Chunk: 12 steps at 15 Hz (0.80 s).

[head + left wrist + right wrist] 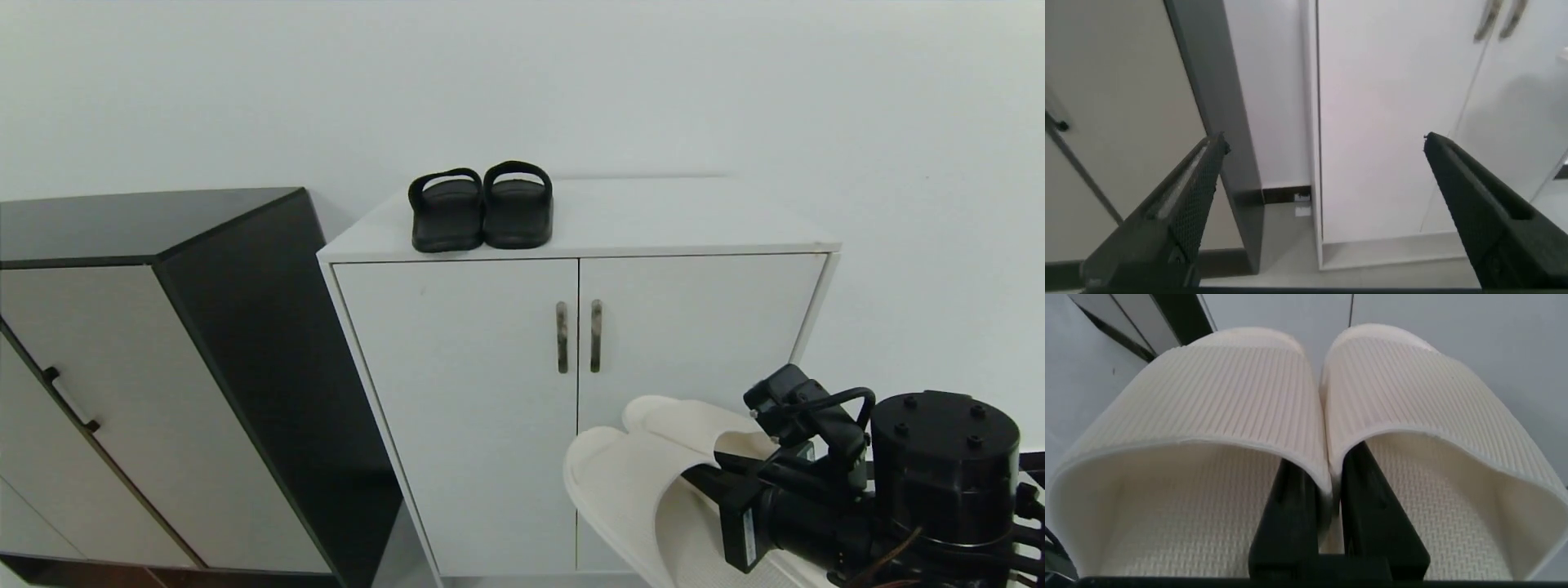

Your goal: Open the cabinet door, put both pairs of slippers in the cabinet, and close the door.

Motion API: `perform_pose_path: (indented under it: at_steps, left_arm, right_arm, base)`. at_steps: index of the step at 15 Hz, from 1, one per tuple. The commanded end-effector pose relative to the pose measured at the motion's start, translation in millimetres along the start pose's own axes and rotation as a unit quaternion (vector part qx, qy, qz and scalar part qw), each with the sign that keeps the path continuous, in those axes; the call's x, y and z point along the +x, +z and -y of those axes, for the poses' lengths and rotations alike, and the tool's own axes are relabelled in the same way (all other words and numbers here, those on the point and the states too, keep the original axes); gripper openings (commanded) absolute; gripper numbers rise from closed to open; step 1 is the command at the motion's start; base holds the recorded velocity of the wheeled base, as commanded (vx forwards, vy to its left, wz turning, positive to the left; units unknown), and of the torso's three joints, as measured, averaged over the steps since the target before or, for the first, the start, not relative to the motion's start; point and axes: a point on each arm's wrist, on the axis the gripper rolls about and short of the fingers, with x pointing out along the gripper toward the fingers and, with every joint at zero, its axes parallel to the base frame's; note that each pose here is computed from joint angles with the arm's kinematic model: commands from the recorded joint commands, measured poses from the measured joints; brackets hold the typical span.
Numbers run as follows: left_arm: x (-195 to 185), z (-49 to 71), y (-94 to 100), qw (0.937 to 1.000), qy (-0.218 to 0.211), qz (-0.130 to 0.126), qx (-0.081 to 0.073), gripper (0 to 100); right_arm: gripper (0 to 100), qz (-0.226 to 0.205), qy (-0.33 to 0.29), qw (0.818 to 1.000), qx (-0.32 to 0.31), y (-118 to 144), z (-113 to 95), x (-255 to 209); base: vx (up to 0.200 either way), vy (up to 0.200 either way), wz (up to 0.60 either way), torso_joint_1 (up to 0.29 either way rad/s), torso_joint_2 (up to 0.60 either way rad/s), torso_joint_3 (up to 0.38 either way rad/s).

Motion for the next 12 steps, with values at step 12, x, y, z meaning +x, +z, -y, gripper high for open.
perform_pose_path:
  at_steps: [12]
  left_arm:
    - [127.9, 49.5, 103.1, 0.9544, -0.283, -0.071, -0.064, 100]
  right_arm:
    - [0, 0.000, 0.011, 1.000, -0.003, -4.6, -3.3, 1.4]
  base:
    - [0.000, 0.000, 0.00, -0.072, 0.39, 0.307]
